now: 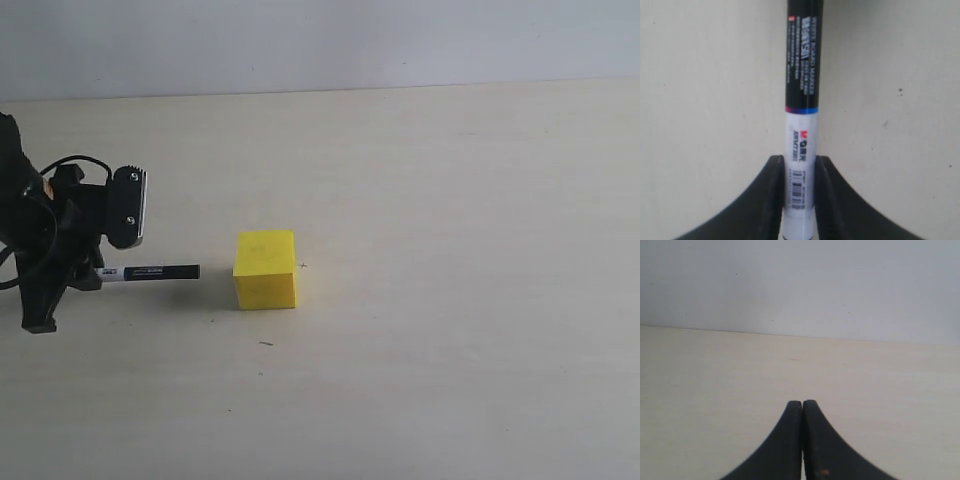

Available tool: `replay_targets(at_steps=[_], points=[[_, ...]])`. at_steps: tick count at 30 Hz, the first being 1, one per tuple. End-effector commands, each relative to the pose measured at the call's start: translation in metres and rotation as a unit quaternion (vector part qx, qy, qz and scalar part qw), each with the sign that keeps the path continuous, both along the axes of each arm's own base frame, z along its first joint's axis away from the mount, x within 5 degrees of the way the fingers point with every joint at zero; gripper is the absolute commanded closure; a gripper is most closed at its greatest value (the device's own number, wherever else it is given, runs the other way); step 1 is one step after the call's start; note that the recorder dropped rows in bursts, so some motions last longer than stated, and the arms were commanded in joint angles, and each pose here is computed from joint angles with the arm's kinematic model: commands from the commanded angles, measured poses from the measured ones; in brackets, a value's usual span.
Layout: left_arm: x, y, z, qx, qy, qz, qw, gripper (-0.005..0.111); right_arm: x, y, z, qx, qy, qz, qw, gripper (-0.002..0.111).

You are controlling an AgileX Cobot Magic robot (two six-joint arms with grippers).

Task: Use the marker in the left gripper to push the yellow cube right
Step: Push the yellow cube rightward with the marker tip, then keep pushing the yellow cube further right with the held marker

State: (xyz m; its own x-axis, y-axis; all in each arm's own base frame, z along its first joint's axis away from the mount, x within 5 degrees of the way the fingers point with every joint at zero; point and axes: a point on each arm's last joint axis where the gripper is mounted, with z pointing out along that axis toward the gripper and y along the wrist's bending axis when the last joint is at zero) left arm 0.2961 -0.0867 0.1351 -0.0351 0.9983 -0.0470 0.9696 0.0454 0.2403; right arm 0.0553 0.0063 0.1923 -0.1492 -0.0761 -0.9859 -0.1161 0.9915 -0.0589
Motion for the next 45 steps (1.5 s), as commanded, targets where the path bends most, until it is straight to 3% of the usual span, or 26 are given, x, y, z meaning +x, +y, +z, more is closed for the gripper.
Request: replay_targets(at_steps=[1, 6, 7, 15, 23, 33, 40, 45], points=[[0.003, -0.007, 0.001, -0.006, -0.021, -0.012, 1.0, 0.107, 0.0, 0.0, -0.001, 0.003, -0.004, -0.002, 1.0, 0.108], [-0.01, -0.063, 0.005, -0.042, -0.056, -0.076, 0.995, 0.107, 0.0, 0.0, -0.001, 0.003, -0.004, -0.002, 1.0, 0.108], [-0.01, -0.064, 0.005, -0.043, -0.055, -0.073, 0.995, 0.107, 0.0, 0.0, -0.001, 0.003, -0.004, -0.002, 1.0, 0.108], [-0.005, -0.019, 0.001, -0.009, 0.015, 0.001, 1.0, 0.107, 0.0, 0.0, -0.001, 0.003, -0.004, -0.002, 1.0, 0.108], [-0.005, -0.019, 0.001, -0.009, 0.014, 0.005, 1.0, 0.107, 0.0, 0.0, -0.001, 0.003, -0.004, -0.002, 1.0, 0.108], [0.006, 0.01, 0.002, -0.001, 0.001, 0.047, 0.999, 0.107, 0.0, 0.0, -0.001, 0.003, -0.004, -0.002, 1.0, 0.108], [0.008, 0.008, 0.003, -0.002, -0.017, 0.04, 0.999, 0.107, 0.0, 0.0, -0.001, 0.003, -0.004, -0.002, 1.0, 0.108], [0.006, -0.018, -0.003, -0.009, -0.013, 0.01, 1.0, 0.107, 0.0, 0.0, -0.001, 0.003, -0.004, -0.002, 1.0, 0.108]])
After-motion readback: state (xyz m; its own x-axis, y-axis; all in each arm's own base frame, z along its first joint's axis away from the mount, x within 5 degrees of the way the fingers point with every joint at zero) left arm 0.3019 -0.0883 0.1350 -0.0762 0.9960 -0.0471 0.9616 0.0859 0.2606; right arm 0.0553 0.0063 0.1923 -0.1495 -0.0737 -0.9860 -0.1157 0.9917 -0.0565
